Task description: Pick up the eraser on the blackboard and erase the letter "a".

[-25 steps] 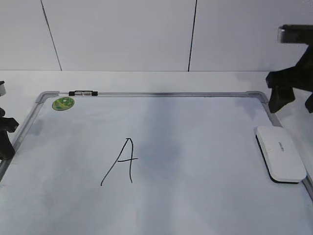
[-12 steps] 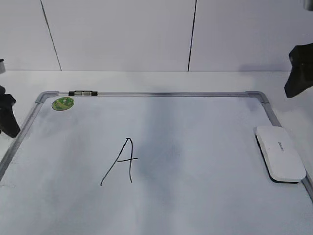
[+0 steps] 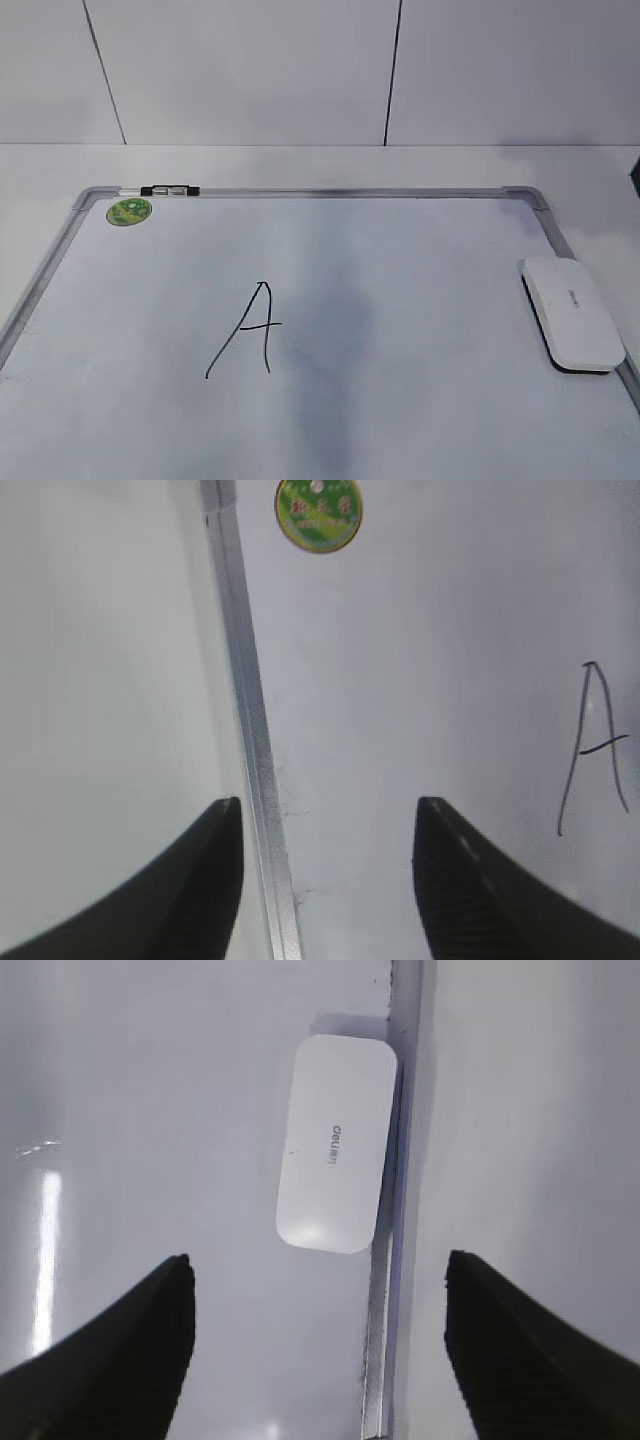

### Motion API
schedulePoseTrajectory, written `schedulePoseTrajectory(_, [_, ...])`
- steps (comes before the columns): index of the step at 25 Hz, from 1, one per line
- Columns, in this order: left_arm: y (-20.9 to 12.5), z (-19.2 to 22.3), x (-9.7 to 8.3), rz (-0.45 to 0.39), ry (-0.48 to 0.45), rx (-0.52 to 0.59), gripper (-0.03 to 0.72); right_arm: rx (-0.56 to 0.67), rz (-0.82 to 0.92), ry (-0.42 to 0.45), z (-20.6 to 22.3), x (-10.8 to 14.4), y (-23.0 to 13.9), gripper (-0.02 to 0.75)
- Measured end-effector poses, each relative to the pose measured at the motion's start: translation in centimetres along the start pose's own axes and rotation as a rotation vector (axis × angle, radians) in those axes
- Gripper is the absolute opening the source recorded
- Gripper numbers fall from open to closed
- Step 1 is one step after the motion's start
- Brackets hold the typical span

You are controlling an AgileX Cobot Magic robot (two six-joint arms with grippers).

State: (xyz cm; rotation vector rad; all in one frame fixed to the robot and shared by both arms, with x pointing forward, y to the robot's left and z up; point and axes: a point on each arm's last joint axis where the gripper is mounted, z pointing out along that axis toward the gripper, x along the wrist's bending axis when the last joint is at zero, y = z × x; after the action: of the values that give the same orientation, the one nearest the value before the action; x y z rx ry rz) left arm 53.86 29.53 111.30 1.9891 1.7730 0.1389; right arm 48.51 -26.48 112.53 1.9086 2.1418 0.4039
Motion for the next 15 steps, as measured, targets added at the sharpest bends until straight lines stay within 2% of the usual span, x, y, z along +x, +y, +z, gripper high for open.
schedulePoseTrajectory(8, [-4.9,-9.5,-4.0,0.035,-0.014,-0.219,0.412,-0.132,0.0,-0.001,-4.5,-0.2,-4.9,0.594])
schedulePoseTrajectory(15, [-13.7,-12.5,-6.1,0.024,-0.016,-0.337,0.412,-0.254,0.007,0.002,-6.9,-0.3,-11.8,0.594])
